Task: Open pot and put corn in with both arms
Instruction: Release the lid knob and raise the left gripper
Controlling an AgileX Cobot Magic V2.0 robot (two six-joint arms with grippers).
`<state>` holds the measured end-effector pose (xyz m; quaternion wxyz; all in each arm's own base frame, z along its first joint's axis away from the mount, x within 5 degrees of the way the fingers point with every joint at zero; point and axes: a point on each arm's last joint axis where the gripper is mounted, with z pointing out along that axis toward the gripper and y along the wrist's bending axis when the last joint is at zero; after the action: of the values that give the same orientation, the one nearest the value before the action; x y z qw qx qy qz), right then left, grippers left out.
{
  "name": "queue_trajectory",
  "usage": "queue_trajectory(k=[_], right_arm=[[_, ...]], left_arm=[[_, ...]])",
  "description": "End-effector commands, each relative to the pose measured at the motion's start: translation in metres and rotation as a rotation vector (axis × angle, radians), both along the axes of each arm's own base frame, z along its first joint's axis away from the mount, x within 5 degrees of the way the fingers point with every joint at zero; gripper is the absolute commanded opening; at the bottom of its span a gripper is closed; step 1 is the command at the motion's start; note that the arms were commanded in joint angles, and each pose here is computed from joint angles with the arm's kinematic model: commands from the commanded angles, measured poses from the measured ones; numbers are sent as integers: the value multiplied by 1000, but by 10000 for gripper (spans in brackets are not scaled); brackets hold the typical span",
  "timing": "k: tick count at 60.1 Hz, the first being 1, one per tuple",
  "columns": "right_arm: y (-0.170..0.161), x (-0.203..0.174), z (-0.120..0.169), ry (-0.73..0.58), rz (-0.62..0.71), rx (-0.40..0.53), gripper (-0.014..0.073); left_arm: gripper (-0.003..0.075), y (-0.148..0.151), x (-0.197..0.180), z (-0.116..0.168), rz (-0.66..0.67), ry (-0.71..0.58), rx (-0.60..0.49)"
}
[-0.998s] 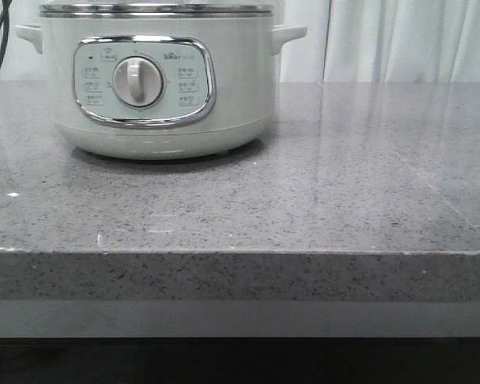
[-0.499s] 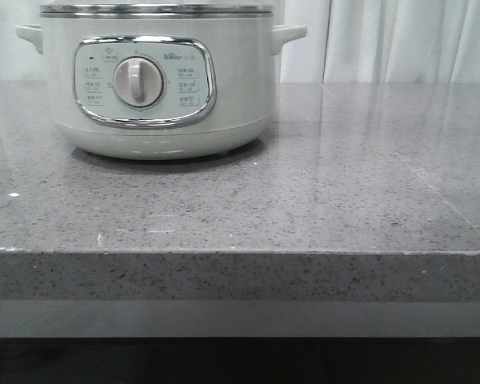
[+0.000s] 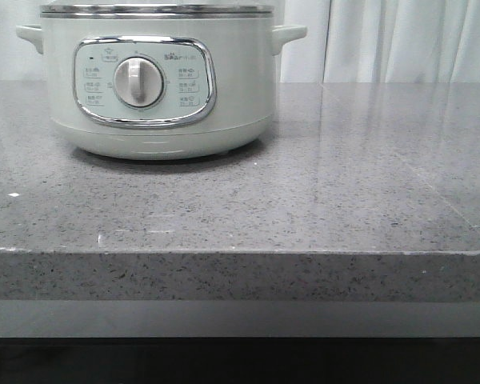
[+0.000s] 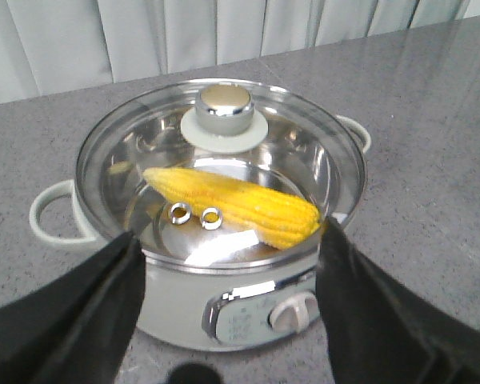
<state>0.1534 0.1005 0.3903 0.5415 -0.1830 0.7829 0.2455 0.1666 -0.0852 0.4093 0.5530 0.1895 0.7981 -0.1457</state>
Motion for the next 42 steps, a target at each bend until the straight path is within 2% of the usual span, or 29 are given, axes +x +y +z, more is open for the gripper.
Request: queue_trajectory(k=[1,19,42], right_arm=[[-3,-1,17,-87,-24,67,561],[-3,-1,16,-85,-23,65,561],[-2,-2,15,-70,-17,56,561]], left_arm=[[461,10,-21,6,4,-99,-59],[461,30,-64,-26,-2,-108,-92],[452,32,-68,-34,-2,-99,-88]])
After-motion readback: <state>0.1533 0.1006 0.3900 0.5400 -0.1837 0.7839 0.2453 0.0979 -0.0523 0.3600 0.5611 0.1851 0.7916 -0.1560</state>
